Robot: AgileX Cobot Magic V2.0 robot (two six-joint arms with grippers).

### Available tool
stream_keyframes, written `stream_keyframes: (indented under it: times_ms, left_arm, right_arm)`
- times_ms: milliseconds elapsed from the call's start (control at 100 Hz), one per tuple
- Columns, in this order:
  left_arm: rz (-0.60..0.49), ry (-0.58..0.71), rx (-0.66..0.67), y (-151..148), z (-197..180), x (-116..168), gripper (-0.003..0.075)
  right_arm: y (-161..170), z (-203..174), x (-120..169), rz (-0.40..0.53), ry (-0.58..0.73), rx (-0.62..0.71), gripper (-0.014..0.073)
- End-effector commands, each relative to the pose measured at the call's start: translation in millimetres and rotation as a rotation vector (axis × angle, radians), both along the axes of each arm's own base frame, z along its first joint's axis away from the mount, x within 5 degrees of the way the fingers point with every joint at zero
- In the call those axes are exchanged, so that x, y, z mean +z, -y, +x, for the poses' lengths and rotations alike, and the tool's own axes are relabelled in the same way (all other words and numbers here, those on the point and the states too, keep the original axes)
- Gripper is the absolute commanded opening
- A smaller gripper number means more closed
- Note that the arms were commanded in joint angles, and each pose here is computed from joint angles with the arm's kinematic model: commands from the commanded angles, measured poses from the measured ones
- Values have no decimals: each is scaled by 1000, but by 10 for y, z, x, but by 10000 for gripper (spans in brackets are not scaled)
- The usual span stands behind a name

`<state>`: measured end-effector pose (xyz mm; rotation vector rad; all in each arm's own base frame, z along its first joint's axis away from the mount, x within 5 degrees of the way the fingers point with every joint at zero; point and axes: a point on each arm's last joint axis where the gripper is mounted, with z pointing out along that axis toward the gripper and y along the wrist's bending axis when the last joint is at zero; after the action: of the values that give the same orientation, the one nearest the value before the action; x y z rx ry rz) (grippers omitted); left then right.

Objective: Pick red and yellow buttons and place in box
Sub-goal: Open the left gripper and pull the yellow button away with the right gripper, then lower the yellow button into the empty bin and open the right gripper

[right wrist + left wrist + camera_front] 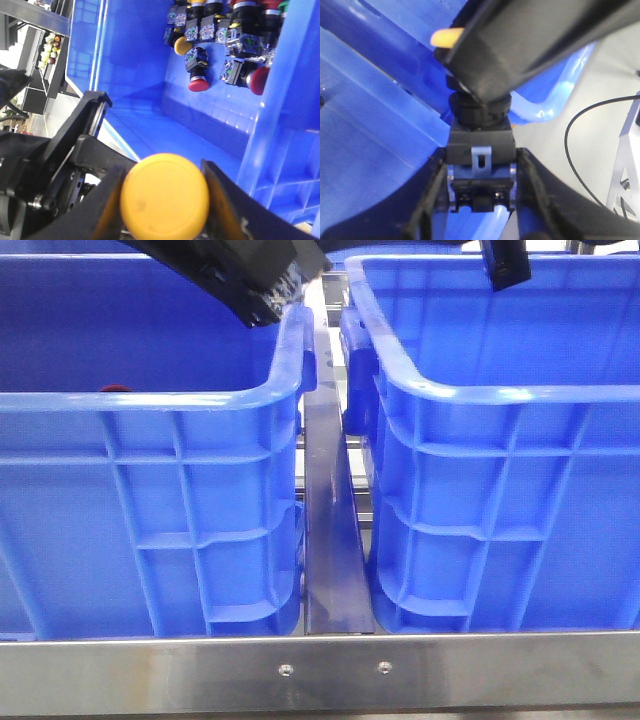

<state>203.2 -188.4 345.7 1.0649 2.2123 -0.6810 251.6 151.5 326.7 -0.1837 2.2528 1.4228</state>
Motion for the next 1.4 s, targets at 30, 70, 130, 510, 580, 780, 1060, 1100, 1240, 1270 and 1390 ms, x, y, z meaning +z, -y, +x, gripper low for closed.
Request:
stream_keyframes:
  times_ms: [30,70,130,510,580,780,1060,1100,1240,1270,1390]
  left_arm:
    - [-89,57,17,17,-25,199,137]
    - [-88,55,16,17,-27,198,137]
    - [-88,55,16,17,-27,198,137]
    - [-60,39,-2,6,-47,176,606]
    - [-40,31,-14,-4,-59,161,607]
    - [-19,0,-35,-11,-91,140,607]
    - [-19,0,-35,-11,-91,140,607]
    - [-19,0,-35,-11,-91,140,607]
    - [-20,2,-34,-11,-90,141,607]
    - [-20,2,-34,-11,-90,141,607]
    - [-20,2,-34,-11,-90,141,607]
  right_arm:
    - [-12,-50,235,82,47,14,162]
    - [-12,-50,235,82,47,14,155]
    - [-12,-50,235,82,47,14,158]
    - [-12,-48,237,83,47,12,157]
    - [35,-17,274,85,61,-8,157]
    - [381,164,487,60,151,-98,157]
    - [772,377,515,-255,502,-202,157]
    - [806,406,505,-316,549,-219,157]
    - [909,505,499,-431,625,-321,157]
    - [931,533,493,-447,632,-346,157]
    - [1015,680,424,-494,633,-455,157]
